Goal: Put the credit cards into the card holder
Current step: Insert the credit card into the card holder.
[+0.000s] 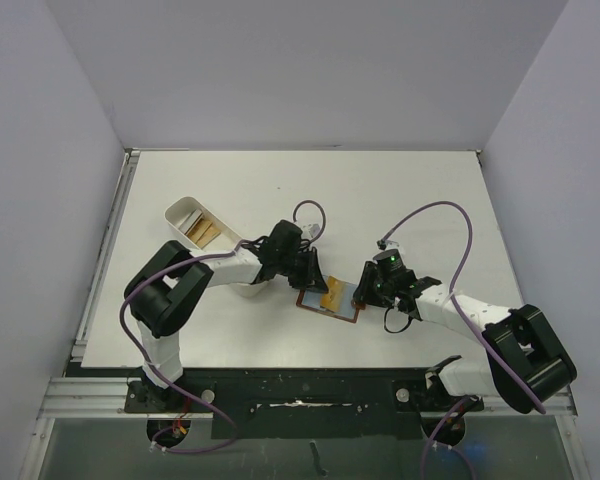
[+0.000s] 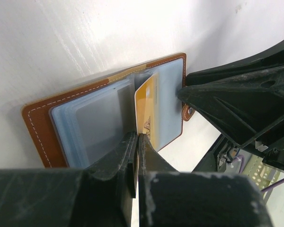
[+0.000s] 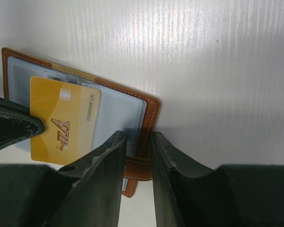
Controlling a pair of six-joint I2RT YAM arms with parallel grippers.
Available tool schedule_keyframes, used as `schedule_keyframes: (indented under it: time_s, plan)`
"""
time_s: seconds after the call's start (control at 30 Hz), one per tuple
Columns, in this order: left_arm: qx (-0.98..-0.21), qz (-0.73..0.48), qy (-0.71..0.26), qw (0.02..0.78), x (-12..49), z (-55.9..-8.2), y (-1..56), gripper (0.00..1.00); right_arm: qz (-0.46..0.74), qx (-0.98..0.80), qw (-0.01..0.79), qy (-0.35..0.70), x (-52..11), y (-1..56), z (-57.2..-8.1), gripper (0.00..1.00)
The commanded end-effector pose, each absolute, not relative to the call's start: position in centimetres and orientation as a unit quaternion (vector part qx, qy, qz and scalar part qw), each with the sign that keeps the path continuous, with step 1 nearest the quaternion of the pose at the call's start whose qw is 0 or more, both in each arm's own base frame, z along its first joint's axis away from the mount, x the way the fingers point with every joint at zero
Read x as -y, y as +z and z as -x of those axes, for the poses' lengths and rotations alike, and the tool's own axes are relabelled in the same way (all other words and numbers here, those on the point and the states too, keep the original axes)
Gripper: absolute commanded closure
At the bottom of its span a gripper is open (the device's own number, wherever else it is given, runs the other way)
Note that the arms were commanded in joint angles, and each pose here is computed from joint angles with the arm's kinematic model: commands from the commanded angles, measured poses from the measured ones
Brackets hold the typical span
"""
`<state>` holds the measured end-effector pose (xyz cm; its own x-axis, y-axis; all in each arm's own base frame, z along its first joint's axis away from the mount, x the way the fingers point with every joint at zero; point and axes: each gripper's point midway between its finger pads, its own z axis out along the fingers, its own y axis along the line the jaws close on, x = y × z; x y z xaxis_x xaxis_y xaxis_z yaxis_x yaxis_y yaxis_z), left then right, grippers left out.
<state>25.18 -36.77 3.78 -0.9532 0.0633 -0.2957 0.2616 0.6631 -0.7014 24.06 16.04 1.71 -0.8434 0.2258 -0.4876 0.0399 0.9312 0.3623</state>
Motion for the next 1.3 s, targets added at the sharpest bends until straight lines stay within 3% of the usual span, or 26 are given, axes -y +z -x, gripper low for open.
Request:
schedule_keyframes:
  time_s: [0.0, 0.17, 0.5, 0.77, 1.27]
  plan:
    - [-0.906, -0.082, -0.388, 0.151, 37.4, -26.3, 4.1, 1.0, -0.073, -0.937, 0.287, 0.185, -16.7, 2.2, -24.6, 0.72]
    - [-0.903, -0.073, -0.396, 0.152, 38.0, -26.0, 4.1, 1.0, -0.08, -0.935, 0.289, 0.189, -16.8, 2.3, -24.7, 0.72]
    - [-0.9, -0.064, -0.377, 0.21, 37.2, -27.3, 6.6, 0.76, -0.075, -0.929, 0.303, 0.198, -16.9, 4.9, -24.8, 0.68]
    - [-0.899, -0.07, -0.38, 0.205, 37.4, -26.9, 6.0, 0.71, -0.081, -0.932, 0.292, 0.198, -16.8, 4.2, -24.3, 0.68]
    - [-0.904, -0.088, -0.376, 0.181, 38.2, -26.1, 3.7, 0.73, -0.085, -0.933, 0.284, 0.206, -17.1, 3.2, -24.0, 0.69]
